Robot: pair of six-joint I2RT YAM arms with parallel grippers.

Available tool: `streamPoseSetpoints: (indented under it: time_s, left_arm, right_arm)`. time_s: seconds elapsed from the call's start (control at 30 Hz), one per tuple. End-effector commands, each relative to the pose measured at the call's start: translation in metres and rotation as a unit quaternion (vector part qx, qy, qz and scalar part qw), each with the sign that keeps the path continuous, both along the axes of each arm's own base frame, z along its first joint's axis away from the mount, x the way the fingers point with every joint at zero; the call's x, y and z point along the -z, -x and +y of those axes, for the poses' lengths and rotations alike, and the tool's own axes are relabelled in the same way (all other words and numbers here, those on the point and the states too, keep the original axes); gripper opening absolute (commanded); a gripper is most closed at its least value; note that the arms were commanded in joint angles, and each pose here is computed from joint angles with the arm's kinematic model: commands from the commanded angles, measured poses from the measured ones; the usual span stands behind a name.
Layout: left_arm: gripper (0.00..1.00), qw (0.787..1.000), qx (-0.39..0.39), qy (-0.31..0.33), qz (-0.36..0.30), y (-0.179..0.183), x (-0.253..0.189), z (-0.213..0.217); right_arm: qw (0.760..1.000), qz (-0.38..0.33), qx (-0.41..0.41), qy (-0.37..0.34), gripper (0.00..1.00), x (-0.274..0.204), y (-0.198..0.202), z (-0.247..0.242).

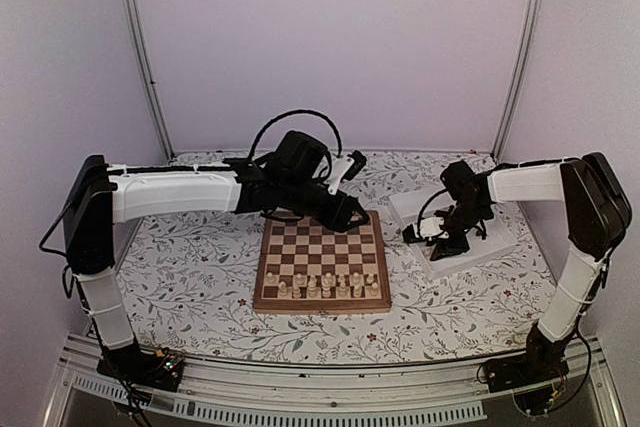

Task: Set up the chess pieces on the board
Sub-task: Pick up the chess piece from the storage box.

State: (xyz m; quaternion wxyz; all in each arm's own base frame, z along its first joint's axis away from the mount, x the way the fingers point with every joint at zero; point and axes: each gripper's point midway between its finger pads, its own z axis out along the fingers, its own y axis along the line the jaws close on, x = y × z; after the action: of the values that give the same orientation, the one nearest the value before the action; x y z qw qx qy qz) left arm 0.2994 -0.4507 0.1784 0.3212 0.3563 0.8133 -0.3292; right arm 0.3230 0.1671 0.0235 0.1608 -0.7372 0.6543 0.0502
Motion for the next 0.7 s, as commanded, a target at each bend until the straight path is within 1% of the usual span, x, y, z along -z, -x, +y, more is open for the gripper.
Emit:
streamPoseSetpoints:
  time_s: [0.0, 0.17, 0.27, 0.5, 0.67]
  left_arm:
    - [0.47, 1.000, -0.008, 0.013, 0.000, 0.001, -0.010, 0.009]
    - [0.47, 1.000, -0.008, 0.013, -0.003, 0.002, -0.009, 0.011]
    - [0.47, 1.000, -0.005, 0.013, -0.005, 0.001, -0.009, 0.009]
    - [0.47, 1.000, 0.002, 0.013, -0.004, 0.002, -0.007, 0.007]
    - [0.47, 1.000, 0.005, 0.011, -0.007, 0.003, -0.007, 0.008]
  right_arm:
    - [0.999, 0.024, -0.023, 0.035, 0.42, 0.009, 0.002, -0.005]
    - [0.997, 0.055, -0.024, 0.057, 0.41, 0.017, 0.016, -0.015]
    - [0.996, 0.062, -0.012, 0.060, 0.36, 0.018, 0.016, -0.017]
    - [0.996, 0.074, 0.023, 0.050, 0.20, 0.015, 0.013, -0.017]
    - [0.994, 0.087, 0.050, 0.046, 0.14, 0.014, 0.014, -0.025]
